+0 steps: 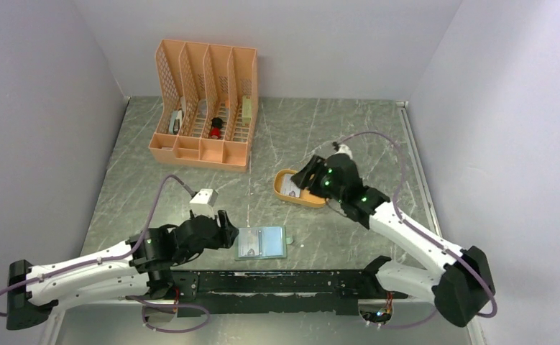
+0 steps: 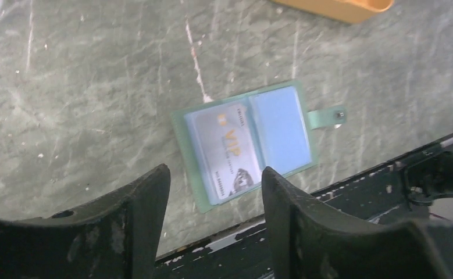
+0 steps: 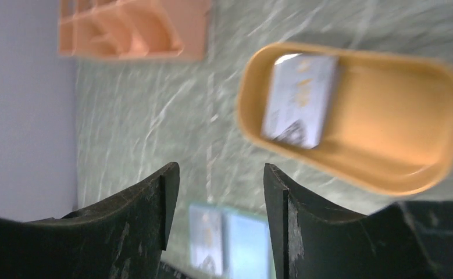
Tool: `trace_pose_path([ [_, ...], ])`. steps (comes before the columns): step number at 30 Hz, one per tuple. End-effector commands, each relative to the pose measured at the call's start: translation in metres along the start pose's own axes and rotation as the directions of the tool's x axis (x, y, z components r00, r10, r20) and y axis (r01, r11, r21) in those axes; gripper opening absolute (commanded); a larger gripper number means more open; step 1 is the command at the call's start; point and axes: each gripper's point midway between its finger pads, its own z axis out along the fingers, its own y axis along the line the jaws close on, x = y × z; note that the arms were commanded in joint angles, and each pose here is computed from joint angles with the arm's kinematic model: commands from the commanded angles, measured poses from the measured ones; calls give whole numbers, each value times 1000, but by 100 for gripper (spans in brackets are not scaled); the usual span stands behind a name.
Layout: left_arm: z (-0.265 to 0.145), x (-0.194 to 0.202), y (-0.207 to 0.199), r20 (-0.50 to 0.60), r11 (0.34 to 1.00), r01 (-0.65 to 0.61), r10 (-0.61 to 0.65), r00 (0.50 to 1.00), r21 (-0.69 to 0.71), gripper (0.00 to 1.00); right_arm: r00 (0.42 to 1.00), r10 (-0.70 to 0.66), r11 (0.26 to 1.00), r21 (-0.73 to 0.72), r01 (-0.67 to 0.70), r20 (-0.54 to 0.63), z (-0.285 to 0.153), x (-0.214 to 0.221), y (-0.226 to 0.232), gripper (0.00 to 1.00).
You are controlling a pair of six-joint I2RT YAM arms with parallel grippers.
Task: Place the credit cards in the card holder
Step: Insert the credit card into the card holder, then pick up the credit card from the storage box.
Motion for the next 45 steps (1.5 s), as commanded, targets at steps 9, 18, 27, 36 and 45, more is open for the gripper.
trace_pose_path([
  [9,-6,-14,-26,47,991,-16,10,999,136,73,991,95,991,98,-86,-95,59,1,-68,61],
  [18,6,6,-21,-20,995,4,-2,1000,102,71,989,97,984,159,-78,-113,90,7,-88,61],
  [27,10,10,-18,-31,997,-5,8,999,82,70,984,107,982,172,-82,-142,100,15,-101,56],
  [36,12,13,-18,-43,997,-2,5,999,72,69,979,115,980,180,-84,-169,109,22,-107,51],
  [45,14,14,-17,-46,998,-2,5,999,63,68,975,133,975,200,-97,-176,106,25,-116,35],
])
